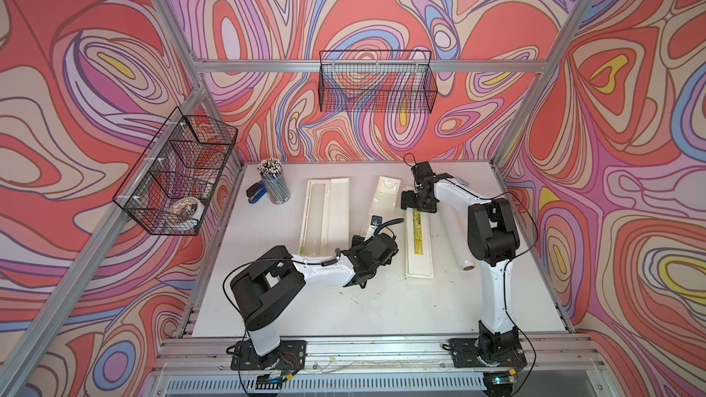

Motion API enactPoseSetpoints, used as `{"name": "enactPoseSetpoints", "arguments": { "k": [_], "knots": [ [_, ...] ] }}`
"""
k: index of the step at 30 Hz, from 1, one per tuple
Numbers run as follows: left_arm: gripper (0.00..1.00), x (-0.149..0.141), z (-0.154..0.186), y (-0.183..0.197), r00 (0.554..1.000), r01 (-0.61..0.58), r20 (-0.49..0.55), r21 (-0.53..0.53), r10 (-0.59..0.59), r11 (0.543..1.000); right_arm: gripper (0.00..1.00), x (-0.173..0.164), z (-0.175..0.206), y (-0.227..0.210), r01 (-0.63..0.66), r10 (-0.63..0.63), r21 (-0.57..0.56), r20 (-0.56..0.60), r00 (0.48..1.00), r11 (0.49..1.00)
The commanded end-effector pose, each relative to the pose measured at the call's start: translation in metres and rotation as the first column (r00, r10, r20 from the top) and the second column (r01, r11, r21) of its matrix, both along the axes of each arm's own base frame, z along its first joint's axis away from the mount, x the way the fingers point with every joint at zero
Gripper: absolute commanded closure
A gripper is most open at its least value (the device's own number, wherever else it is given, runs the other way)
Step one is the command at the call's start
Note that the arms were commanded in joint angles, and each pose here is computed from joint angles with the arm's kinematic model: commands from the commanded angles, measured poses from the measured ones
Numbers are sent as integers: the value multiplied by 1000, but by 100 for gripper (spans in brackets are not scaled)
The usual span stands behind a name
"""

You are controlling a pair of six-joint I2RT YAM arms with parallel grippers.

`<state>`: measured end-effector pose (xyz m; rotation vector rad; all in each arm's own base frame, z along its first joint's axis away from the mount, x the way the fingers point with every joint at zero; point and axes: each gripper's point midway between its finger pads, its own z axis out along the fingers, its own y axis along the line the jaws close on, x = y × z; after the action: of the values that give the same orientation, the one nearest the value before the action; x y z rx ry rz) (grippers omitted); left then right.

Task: Put plastic wrap rolls into dispensers
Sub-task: Place the plastic wrap cutting box at the center of the board, then move the plastic wrap cutting box to the center of the board.

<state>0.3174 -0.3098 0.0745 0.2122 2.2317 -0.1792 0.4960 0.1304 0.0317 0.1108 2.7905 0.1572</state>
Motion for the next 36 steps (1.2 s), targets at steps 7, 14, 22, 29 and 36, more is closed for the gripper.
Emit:
{"name": "enactPoseSetpoints", "arguments": {
  "k": [7,14,22,29,36],
  "knots": [
    [18,-71,-90,29,920,20,-391,129,32,991,40,0,-17,1,-34,32,-36,-59,998,999],
    [0,-68,-63,20,953,91,-300,125,-50,988,2,-5,-20,-1,-42,39,-46,-68,997,998],
    [0,-69,-10,-3,952,278,-165,108,-258,955,2,0,-3,-3,-14,13,-45,-22,1000,999],
    [0,-68,17,-18,924,376,-119,122,-363,918,2,4,42,-2,-38,40,-33,58,997,999],
    [1,-38,67,-24,903,415,5,239,-429,878,2,-1,79,-11,-79,89,-89,108,990,993]
  ]
}}
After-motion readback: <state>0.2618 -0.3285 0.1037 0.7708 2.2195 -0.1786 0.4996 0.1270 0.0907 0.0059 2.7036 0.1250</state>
